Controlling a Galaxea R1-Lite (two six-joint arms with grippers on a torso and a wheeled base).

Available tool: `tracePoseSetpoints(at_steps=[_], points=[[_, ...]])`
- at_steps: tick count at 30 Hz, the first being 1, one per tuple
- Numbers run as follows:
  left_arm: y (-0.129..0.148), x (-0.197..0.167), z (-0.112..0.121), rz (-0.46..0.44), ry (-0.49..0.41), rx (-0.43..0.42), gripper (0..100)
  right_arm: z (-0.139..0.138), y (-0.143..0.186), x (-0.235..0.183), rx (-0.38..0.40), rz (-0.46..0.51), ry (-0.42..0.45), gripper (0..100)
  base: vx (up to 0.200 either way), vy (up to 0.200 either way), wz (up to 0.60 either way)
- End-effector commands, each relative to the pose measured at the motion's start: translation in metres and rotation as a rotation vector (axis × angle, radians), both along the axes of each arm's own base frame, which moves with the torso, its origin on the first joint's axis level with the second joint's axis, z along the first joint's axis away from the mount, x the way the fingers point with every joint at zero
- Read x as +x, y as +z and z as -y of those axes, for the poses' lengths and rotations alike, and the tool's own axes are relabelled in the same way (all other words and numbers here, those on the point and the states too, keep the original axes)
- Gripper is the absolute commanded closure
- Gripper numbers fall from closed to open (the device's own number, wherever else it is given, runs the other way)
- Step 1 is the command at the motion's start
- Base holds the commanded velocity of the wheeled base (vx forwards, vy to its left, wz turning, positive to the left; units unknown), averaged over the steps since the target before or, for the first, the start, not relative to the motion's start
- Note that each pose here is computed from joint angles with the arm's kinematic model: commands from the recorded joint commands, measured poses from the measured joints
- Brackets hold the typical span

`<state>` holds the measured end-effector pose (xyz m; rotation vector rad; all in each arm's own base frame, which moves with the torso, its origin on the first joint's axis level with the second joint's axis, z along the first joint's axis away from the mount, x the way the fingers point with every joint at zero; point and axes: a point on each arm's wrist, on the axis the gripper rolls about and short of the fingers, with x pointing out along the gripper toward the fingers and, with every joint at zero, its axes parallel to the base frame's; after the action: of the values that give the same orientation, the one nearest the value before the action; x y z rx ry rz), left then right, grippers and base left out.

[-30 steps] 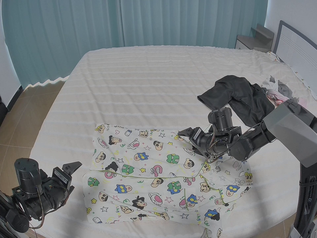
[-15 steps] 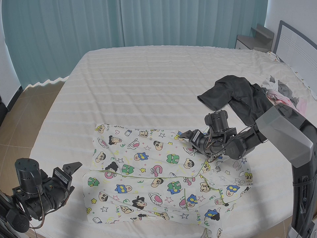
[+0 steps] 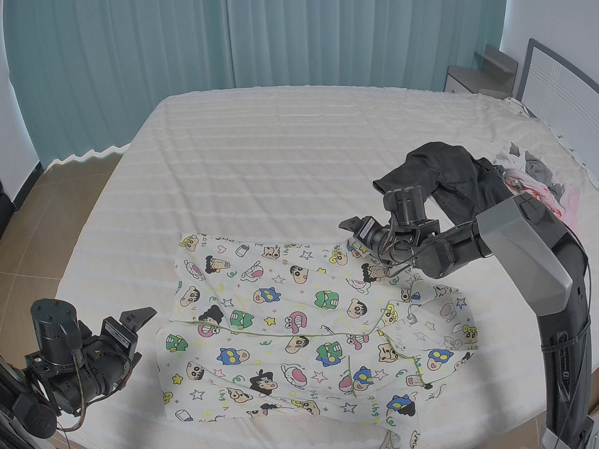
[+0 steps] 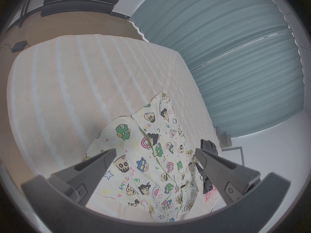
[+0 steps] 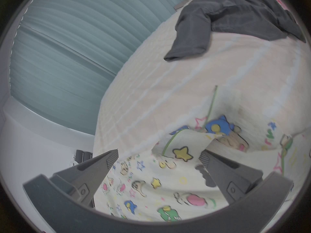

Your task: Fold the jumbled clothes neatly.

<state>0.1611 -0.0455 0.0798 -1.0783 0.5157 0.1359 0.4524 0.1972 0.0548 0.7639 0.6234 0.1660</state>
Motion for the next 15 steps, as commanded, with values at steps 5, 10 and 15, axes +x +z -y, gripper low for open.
tracePoseSetpoints(at_steps=[5, 10, 15], points=[[-0.003, -0.001, 0.0, -0.018, 0.001, 0.007, 0, -0.006, 0.01, 0.049, 0.007, 0.168, -0.049, 0, 0.0, 0.0, 0.0], [-0.003, -0.001, 0.0, -0.018, 0.001, 0.007, 0, -0.004, 0.007, 0.057, -0.022, 0.199, -0.108, 0, 0.0, 0.0, 0.0], [-0.003, -0.001, 0.0, -0.016, 0.002, 0.008, 0, -0.003, 0.02, 0.056, -0.018, 0.231, -0.109, 0, 0.0, 0.0, 0.0]])
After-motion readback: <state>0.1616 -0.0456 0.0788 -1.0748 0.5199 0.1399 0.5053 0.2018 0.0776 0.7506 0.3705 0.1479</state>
